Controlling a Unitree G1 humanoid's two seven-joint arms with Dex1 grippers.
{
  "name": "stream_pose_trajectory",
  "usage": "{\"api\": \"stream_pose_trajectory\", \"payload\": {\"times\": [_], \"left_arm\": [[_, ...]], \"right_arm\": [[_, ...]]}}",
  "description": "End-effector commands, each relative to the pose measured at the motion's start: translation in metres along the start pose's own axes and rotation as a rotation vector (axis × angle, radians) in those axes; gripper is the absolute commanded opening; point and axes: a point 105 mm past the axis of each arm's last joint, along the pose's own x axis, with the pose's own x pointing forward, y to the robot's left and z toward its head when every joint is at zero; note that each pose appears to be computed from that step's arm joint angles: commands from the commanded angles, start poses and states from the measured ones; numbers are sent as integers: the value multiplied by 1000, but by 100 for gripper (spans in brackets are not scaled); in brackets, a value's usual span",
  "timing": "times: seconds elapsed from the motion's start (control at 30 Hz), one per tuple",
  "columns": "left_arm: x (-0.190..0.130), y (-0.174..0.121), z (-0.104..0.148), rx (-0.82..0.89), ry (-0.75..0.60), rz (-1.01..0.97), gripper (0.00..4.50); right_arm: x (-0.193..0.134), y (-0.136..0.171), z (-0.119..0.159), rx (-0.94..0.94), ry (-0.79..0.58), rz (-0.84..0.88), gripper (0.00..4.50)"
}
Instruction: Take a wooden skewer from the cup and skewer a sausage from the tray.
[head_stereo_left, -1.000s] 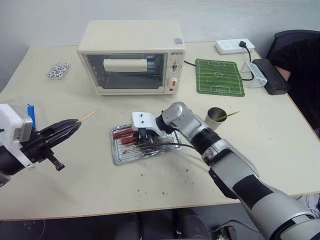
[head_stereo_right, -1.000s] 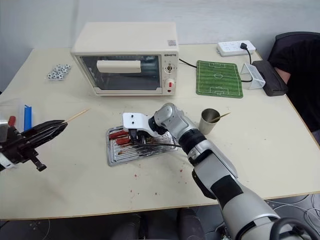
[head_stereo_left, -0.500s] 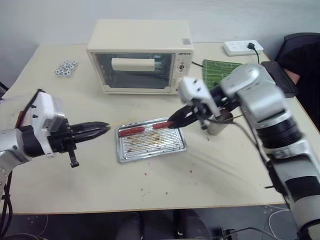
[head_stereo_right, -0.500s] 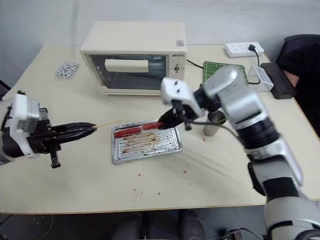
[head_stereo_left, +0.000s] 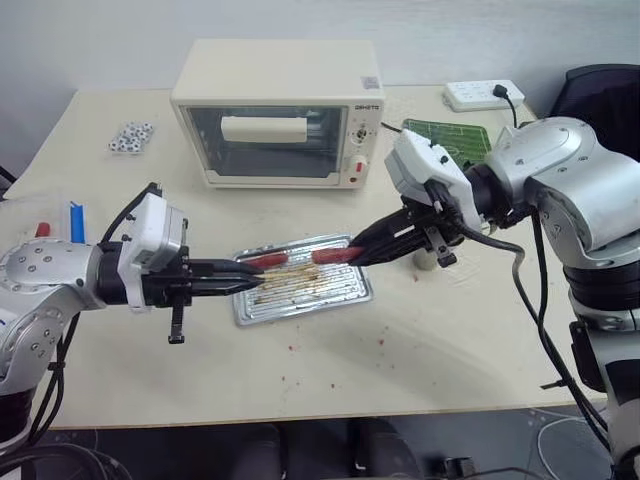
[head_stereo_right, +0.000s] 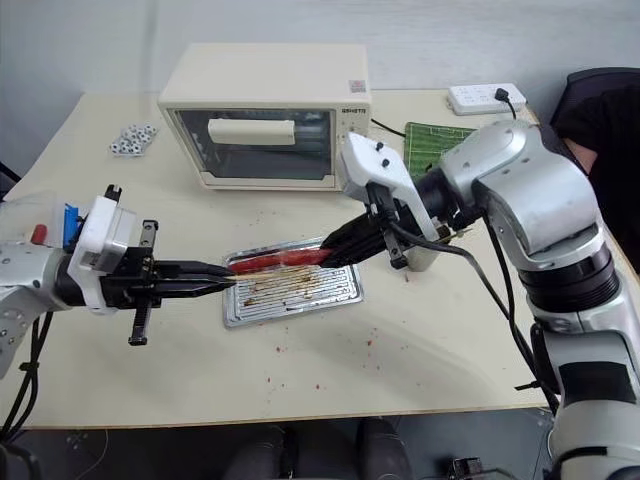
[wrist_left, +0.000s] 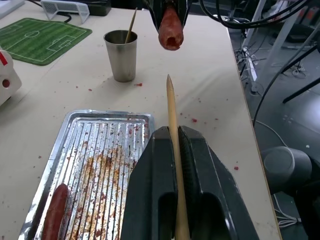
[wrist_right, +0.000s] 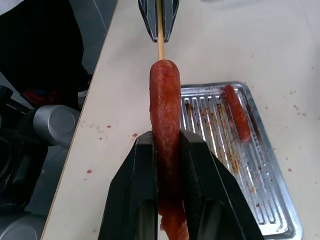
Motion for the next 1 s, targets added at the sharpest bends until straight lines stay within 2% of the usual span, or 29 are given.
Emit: {"api": "stream_pose_trajectory", "payload": {"times": [0.03,0.53,1.0], "left_arm": [[-9,3,13,54,9,10,0],[-14,0,23,80,26,11,0],[-11,5,27,94,8,21,0]], "right_arm": [[-6,1,1,-53,17,-22,61],[-7,-5,-18,-40,40,-39,61],[-4,0,-14,-29,15,-27,61]]}}
